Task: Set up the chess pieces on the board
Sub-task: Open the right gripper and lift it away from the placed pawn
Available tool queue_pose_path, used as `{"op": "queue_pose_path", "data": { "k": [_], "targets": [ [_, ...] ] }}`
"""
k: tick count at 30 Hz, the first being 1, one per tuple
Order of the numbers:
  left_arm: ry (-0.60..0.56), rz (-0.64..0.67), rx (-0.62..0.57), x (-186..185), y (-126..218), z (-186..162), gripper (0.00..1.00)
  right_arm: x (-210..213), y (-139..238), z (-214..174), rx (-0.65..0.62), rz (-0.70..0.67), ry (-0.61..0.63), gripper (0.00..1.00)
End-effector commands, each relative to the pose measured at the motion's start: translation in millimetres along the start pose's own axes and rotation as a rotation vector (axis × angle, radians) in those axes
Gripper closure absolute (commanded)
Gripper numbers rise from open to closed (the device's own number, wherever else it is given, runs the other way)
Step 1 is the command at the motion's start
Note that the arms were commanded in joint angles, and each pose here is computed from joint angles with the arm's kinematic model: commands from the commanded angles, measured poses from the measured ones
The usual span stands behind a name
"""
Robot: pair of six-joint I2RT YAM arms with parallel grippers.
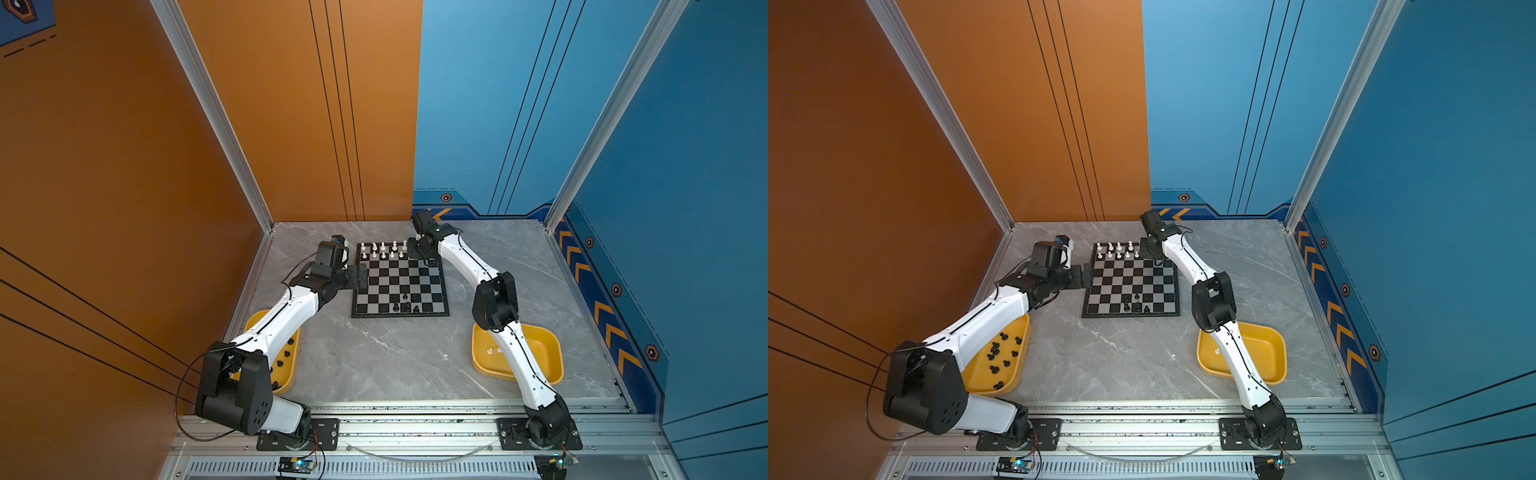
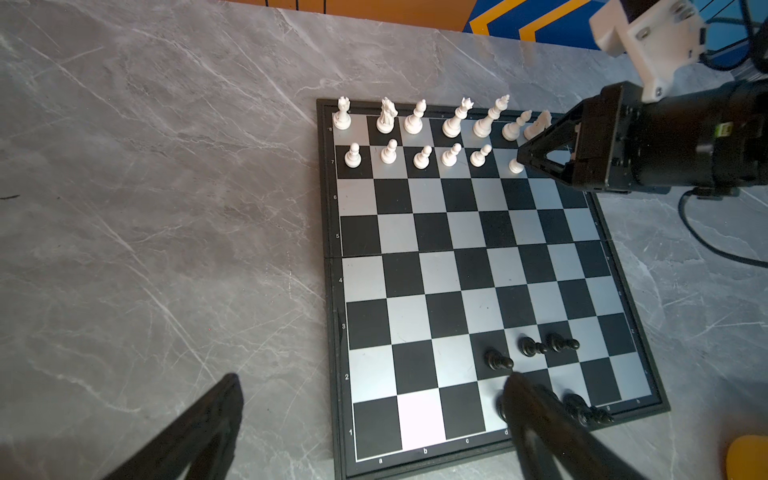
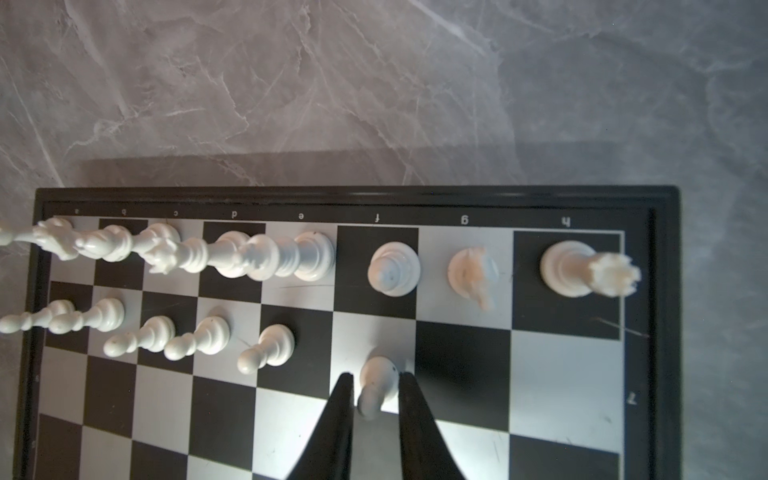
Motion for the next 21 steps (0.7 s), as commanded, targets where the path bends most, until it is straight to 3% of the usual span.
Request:
{"op": "queue_pose_path", "data": {
  "k": [1, 12, 21],
  "targets": [
    [0.021, -0.016, -0.034, 2, 8, 4, 0.01, 3, -1, -2, 0.015, 0.011, 0.018, 0.75],
    [0.017, -0.041, -0.073, -1, 13, 12, 0.02, 9, 27, 18, -0.071, 0.051, 0.034, 0.49],
    [0.007, -0.048, -0.097, -2, 16, 18, 0.02, 12, 73, 37, -0.149, 0.095, 0.037, 0.41]
  ]
}}
Point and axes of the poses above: each gripper's point midway between its finger pads, its own y axis back along the fingers, its own x axis along the line the jaws close on, z = x × y, the point moved 10 cm from there along y, back along the fingers, and after that the axes turned 5 degrees about y, right-handed, at the moved point
